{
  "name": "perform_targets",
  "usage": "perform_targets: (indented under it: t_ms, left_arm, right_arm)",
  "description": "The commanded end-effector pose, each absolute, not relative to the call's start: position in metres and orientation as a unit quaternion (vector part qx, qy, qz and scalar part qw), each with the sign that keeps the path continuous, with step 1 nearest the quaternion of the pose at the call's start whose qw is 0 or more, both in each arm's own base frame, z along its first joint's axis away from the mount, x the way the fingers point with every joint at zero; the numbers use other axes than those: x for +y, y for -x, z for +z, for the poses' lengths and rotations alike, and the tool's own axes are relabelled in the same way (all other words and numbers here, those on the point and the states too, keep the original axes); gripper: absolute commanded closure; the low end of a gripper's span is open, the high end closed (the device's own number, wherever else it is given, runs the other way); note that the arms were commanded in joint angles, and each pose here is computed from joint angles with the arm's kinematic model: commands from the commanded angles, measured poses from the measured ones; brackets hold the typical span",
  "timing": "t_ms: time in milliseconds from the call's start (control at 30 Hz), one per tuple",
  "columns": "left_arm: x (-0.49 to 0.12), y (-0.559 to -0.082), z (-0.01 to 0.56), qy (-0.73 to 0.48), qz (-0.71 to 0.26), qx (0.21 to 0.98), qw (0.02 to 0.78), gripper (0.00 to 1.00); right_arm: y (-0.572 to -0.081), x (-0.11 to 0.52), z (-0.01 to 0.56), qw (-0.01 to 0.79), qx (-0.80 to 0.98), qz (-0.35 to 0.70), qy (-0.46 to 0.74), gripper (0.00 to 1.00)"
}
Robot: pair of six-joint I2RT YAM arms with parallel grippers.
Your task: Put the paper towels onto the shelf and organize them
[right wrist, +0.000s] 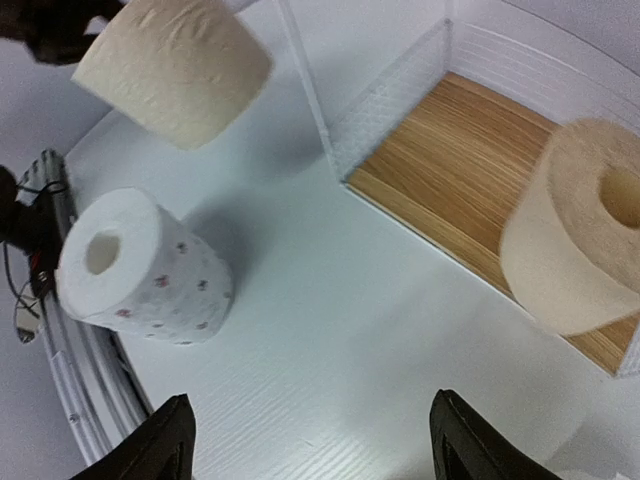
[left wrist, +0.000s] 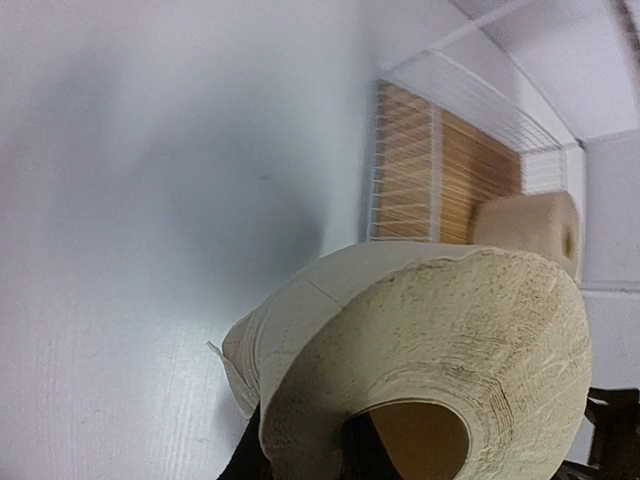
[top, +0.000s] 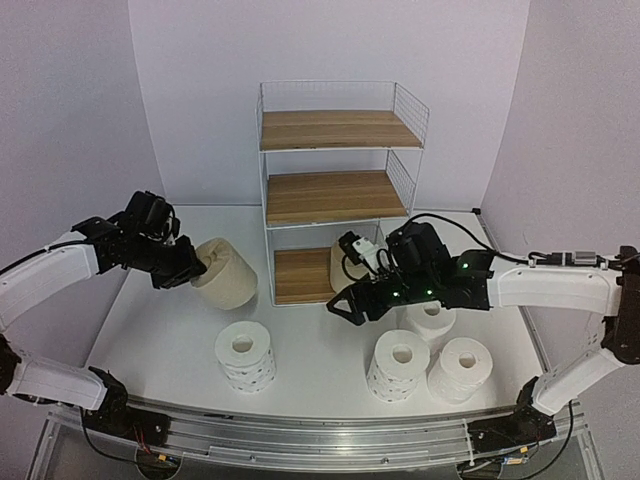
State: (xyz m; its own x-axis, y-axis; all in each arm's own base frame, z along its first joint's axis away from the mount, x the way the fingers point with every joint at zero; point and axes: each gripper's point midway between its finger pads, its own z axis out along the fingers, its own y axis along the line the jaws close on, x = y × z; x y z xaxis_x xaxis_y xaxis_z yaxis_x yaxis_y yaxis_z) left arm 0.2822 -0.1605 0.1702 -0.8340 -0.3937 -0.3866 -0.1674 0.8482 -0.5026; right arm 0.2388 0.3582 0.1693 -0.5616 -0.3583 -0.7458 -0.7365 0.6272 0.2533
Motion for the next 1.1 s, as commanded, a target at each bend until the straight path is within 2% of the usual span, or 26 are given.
perform_targets:
  t_ms: [0,133,400,433,500,733,1067]
  left_arm:
    - [-0.213,-0.268,0.233,-0.012,-0.345,0.905,0.247,1.0]
    - [-0.237,-0.258,0.232,-0.056,-0.358,0.908,0.209,1.0]
    - [-0.303,-0.228,0.237,-0.148,-0.369,0.901,0.174,1.0]
    - [-0.308,-0.227,0.235,-0.151,-0.367,0.902,0.171,1.0]
    - [-0.317,-0.226,0.236,-0.157,-0.37,0.899,0.171,1.0]
    - [-0.331,-0.222,0.233,-0.173,-0.373,0.895,0.171,1.0]
    - [-0.344,-0.213,0.236,-0.198,-0.4,0.88,0.163,1.0]
  right_arm:
    - [-0.195,0.405,0.216,0.359,0.727,0.34,0.476,0.2]
    - [-0.179,0.417,0.231,0.382,0.678,0.337,0.53,0.18]
    - [-0.185,0.419,0.246,0.401,0.675,0.333,0.522,0.16]
    - [-0.184,0.42,0.245,0.397,0.676,0.336,0.522,0.15]
    - [-0.185,0.422,0.242,0.39,0.683,0.341,0.516,0.06]
    - [-0.187,0.433,0.235,0.366,0.703,0.36,0.493,0.04]
    - [-0.197,0.436,0.222,0.375,0.711,0.341,0.488,0.02]
